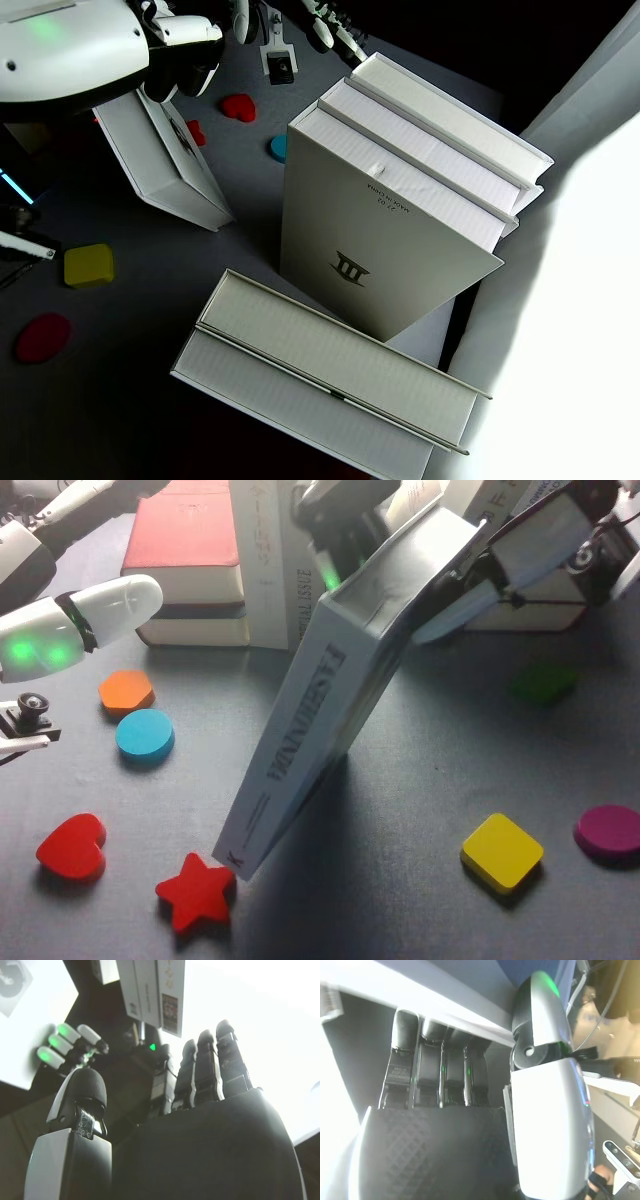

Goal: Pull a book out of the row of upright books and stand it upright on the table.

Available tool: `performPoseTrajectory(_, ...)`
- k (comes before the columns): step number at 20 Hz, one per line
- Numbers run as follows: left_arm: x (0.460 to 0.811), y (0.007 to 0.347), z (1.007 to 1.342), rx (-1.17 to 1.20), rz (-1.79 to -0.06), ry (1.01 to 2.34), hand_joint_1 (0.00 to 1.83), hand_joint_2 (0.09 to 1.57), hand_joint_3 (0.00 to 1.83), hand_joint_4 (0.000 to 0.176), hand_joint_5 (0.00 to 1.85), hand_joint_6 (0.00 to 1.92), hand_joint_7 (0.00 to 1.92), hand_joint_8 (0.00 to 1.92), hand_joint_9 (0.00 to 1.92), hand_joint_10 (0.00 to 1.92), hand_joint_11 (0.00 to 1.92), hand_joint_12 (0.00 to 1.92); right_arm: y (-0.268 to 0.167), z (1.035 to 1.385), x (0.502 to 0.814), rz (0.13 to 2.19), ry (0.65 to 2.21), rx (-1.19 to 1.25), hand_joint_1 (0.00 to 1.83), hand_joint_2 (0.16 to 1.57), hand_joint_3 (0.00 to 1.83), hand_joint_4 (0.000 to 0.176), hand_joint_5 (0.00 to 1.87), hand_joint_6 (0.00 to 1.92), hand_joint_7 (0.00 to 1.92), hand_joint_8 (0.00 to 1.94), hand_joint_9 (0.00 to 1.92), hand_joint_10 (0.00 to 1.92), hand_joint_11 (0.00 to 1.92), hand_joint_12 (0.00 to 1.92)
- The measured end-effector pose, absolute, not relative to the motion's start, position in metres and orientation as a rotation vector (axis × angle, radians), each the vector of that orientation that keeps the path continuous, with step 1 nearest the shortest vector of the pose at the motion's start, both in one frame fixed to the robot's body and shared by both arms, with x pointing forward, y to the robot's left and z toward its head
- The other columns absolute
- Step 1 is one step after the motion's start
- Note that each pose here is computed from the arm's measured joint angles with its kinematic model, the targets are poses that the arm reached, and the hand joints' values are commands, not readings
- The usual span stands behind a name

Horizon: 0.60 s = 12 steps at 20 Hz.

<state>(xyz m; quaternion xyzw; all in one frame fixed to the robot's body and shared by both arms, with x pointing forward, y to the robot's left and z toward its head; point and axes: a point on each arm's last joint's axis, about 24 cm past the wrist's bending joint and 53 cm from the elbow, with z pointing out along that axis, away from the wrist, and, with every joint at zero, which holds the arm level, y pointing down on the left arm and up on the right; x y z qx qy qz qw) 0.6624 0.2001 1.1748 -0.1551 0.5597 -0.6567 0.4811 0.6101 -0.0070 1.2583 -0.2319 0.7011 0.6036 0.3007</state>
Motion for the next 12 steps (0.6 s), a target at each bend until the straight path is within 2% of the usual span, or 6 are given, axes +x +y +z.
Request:
performPoseTrajectory(3, 0.663, 0.200, 1.175, -0.379, -1.601, 1.364, 0.32, 1.36, 0.00, 0.051, 0.08, 0.01, 0.00, 0.00, 0.00, 0.00, 0.00, 0.00, 0.004, 1.256, 0.606, 1.614, 1.868, -0.645, 1.31, 1.30, 0.00, 0.000, 0.63, 1.47, 0.60, 1.51, 0.58, 1.70, 0.24, 1.70)
performPoseTrajectory(4, 0.663, 0.200, 1.175, -0.380, -1.601, 1.364, 0.33, 1.36, 0.00, 0.057, 0.06, 0.00, 0.00, 0.00, 0.00, 0.00, 0.00, 0.00, 0.006, 1.255, 0.605, 1.614, 1.869, -0.651, 1.17, 1.31, 0.00, 0.000, 0.69, 1.54, 0.56, 1.50, 0.44, 1.20, 0.05, 1.61)
performPoseTrajectory(6, 0.663, 0.200, 1.174, -0.386, -1.604, 1.359, 0.31, 1.36, 0.00, 0.058, 0.04, 0.00, 0.00, 0.00, 0.00, 0.00, 0.00, 0.00, 0.012, 1.252, 0.602, 1.615, 1.877, -0.674, 1.12, 1.30, 0.00, 0.000, 0.68, 1.47, 0.64, 1.50, 0.51, 0.98, 0.06, 1.61)
performPoseTrajectory(9, 0.662, 0.196, 1.171, -0.382, -1.608, 1.371, 0.36, 1.36, 0.00, 0.013, 0.06, 0.01, 0.00, 0.00, 0.00, 0.00, 0.00, 0.00, 0.021, 1.247, 0.595, 1.617, 1.885, -0.721, 1.14, 1.29, 0.00, 0.000, 0.62, 1.46, 0.75, 1.43, 0.67, 0.81, 0.24, 1.49)
performPoseTrajectory(10, 0.663, 0.197, 1.171, -0.386, -1.607, 1.367, 0.27, 1.36, 0.00, 0.014, 0.01, 0.00, 0.00, 0.00, 0.00, 0.00, 0.00, 0.00, 0.023, 1.247, 0.593, 1.618, 1.886, -0.731, 1.29, 1.25, 0.01, 0.000, 0.72, 1.34, 0.70, 1.42, 0.67, 1.39, 0.40, 1.49)
performPoseTrajectory(12, 0.664, 0.199, 1.171, -0.397, -1.604, 1.362, 0.27, 1.36, 0.00, 0.000, 0.02, 0.01, 0.00, 0.00, 0.00, 0.00, 0.00, 0.00, 0.027, 1.246, 0.593, 1.625, 1.886, -0.737, 1.13, 1.29, 0.00, 0.004, 0.70, 1.42, 0.64, 1.51, 0.66, 0.96, 0.36, 1.55)
